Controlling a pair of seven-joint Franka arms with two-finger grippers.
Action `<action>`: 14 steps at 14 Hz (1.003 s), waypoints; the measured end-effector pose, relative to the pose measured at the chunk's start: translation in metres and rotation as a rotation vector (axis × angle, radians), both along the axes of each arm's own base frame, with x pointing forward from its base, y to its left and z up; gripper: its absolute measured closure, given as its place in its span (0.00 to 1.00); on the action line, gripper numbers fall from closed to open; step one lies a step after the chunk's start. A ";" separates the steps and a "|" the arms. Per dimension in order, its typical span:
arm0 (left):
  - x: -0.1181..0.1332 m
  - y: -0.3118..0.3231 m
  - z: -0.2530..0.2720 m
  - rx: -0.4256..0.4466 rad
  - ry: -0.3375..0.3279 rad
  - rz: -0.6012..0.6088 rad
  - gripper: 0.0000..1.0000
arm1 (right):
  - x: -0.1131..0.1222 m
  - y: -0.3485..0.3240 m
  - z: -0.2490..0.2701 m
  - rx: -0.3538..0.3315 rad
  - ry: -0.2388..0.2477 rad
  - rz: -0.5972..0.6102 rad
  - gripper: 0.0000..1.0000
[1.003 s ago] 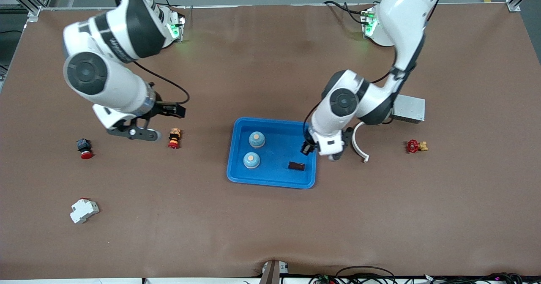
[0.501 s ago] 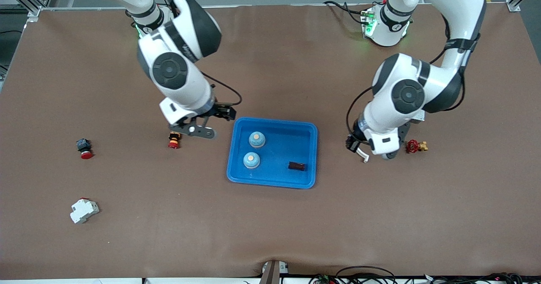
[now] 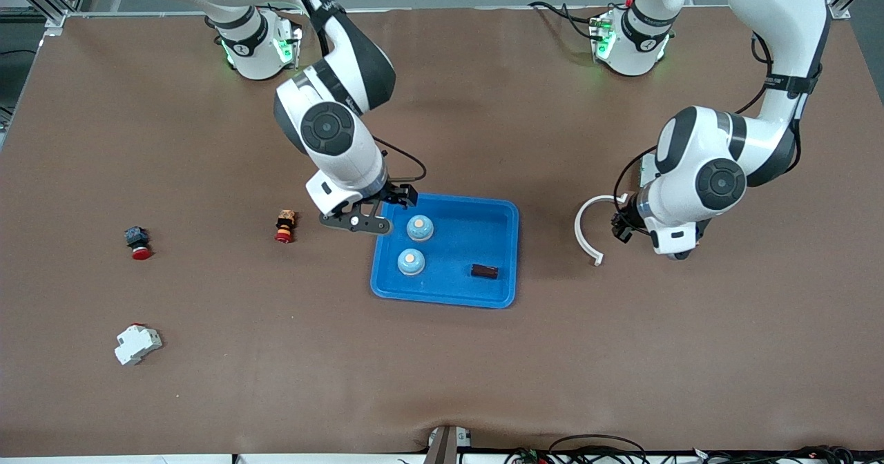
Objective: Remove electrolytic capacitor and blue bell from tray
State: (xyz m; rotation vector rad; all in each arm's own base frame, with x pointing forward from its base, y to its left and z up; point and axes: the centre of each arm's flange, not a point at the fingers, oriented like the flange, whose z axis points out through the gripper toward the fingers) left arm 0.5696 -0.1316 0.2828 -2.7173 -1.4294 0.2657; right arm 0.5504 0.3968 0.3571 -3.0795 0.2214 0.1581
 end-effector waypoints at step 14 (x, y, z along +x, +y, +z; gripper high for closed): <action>-0.003 0.010 -0.057 -0.021 -0.045 0.058 0.19 | 0.002 0.033 -0.098 0.035 -0.045 0.104 0.00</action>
